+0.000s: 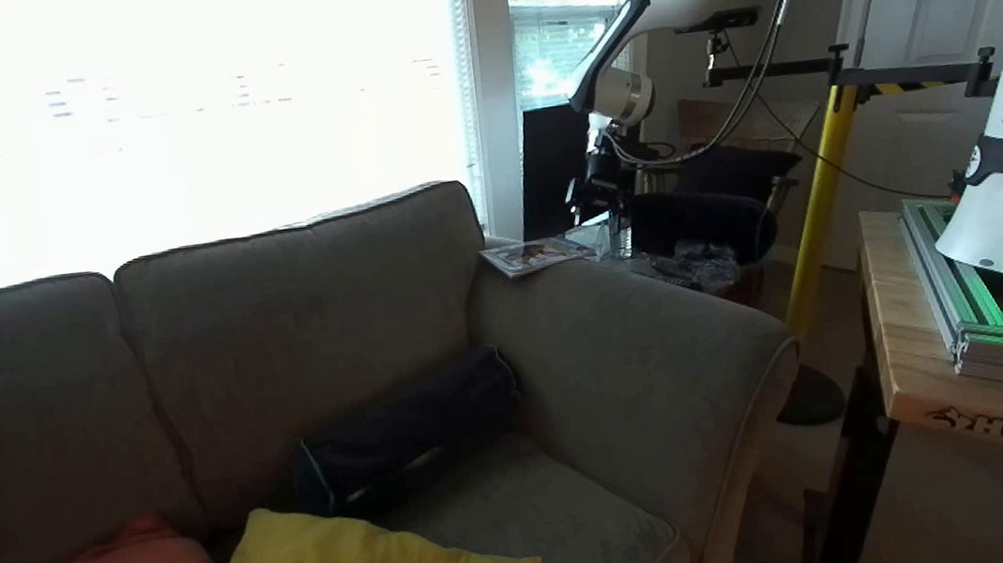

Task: Take the book off of the armrest and put it on the table

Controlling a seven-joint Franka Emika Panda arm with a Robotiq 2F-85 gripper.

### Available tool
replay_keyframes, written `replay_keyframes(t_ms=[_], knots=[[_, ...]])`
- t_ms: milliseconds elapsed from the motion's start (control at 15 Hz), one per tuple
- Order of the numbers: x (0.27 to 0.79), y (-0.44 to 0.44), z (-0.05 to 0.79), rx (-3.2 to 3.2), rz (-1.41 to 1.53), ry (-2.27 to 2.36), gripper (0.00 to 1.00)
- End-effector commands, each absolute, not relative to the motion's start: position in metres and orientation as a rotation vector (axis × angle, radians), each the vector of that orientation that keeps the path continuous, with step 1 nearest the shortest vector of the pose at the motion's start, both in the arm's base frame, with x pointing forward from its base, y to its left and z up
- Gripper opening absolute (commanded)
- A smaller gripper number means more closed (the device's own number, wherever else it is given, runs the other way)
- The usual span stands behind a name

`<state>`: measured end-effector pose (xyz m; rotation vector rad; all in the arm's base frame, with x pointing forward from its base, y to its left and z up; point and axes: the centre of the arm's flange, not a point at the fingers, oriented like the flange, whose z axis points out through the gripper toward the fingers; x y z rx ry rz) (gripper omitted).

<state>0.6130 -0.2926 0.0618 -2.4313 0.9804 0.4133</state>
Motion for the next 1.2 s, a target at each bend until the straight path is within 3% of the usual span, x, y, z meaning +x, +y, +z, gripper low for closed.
replay_keyframes(t_ms=[0,600,733,800,1133], knots=[[0.650,-0.330,0.043,-2.367,0.397,1.037,1.00],[0.693,-0.329,0.033,-2.329,0.391,0.909,1.00],[0.687,-0.321,0.038,-2.299,0.464,0.857,1.00],[0.659,-0.305,0.044,-2.342,0.423,0.889,1.00],[0.656,-0.308,0.040,-2.319,0.465,0.880,1.00]])
